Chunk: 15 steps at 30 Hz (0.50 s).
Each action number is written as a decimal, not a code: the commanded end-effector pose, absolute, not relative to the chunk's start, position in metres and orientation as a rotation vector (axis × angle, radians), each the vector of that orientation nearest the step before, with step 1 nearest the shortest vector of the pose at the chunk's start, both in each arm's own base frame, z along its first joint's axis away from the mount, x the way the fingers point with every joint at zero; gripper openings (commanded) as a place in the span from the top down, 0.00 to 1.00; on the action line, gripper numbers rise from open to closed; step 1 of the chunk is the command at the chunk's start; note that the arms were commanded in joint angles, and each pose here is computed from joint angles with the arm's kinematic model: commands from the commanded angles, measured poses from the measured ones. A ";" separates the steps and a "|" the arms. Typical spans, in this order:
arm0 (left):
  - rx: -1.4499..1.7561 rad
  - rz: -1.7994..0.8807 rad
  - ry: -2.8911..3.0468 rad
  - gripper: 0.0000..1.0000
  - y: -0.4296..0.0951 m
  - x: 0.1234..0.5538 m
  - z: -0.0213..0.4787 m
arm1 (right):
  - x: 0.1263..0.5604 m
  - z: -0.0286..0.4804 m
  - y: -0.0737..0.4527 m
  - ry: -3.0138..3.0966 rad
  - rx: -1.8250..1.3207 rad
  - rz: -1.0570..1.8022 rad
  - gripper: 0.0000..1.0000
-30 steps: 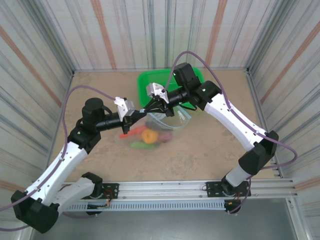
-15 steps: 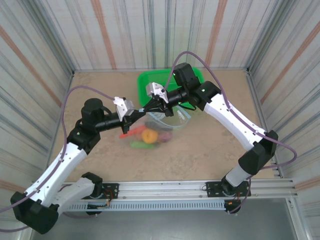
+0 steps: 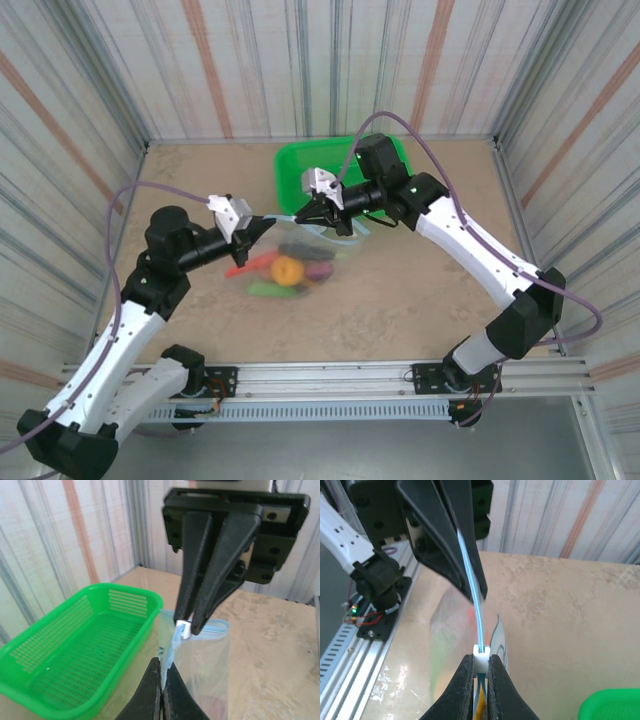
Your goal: Place the food in the zip-top bag and seal the zipper
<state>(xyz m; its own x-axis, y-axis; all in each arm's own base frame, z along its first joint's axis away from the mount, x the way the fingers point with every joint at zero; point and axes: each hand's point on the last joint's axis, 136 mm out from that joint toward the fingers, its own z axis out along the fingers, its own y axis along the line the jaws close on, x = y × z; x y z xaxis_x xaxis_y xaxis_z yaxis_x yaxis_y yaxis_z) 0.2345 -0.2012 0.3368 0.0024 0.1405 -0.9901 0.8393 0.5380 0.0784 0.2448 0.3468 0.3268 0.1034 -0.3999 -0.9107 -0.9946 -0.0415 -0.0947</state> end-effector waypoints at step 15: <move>0.494 -0.318 1.412 1.00 -0.123 0.239 0.400 | 0.279 0.240 0.272 1.825 -1.327 0.564 1.00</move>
